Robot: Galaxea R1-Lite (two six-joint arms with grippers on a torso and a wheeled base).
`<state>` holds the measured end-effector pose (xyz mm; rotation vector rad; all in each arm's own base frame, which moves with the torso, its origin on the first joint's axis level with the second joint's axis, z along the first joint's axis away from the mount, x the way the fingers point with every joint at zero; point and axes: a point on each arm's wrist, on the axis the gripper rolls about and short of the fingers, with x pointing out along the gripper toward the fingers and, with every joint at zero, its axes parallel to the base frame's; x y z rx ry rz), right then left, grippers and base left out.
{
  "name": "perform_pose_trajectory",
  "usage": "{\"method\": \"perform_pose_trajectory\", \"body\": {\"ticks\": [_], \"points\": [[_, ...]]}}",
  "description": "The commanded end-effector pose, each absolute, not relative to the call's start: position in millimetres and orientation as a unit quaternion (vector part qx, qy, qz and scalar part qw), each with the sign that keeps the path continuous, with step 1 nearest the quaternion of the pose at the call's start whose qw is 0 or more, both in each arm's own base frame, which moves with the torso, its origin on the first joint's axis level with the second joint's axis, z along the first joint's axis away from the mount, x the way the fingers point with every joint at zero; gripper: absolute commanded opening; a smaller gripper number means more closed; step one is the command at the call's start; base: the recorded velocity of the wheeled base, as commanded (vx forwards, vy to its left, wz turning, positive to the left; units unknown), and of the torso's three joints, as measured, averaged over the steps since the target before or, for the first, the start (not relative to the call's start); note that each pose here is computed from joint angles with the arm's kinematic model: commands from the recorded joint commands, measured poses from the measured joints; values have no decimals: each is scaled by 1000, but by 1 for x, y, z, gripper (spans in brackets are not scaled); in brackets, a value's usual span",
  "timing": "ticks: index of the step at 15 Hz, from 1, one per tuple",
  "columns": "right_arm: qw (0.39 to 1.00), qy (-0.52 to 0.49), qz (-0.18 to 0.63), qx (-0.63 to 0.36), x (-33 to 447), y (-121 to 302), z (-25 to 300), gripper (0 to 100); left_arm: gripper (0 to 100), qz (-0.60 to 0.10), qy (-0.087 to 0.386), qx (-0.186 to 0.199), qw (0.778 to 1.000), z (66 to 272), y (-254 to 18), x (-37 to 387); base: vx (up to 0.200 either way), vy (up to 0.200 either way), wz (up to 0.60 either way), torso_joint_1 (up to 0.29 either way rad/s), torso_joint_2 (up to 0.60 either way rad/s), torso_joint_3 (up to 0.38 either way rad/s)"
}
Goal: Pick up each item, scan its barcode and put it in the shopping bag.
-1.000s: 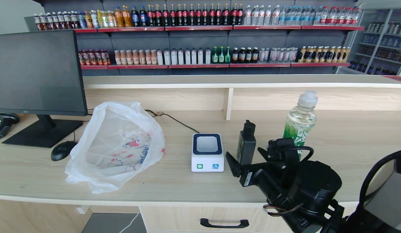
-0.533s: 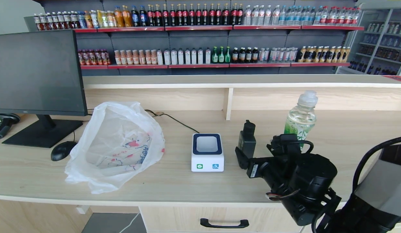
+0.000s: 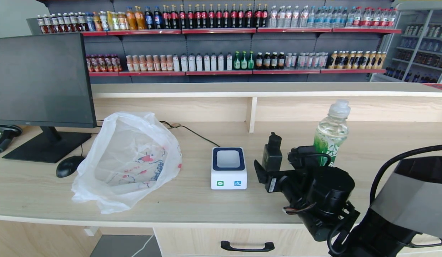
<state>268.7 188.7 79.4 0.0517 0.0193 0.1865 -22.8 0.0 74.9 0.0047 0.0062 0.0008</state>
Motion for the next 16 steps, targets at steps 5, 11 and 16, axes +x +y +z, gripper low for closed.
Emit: {"method": "perform_pose_trajectory", "body": {"ticks": [5,11,16], "points": [[996,6,80,25,284,188,73,100,100,1,3,2,1000,75,0,-23,0,0,0,0,0,0],[996,10,82,23,290,191,67,100,100,0,3,2,1000,75,0,-23,0,0,0,0,0,0],[996,6,81,27,296,194,65,100,100,0,3,2,1000,75,0,-23,0,0,0,0,0,0]]}}
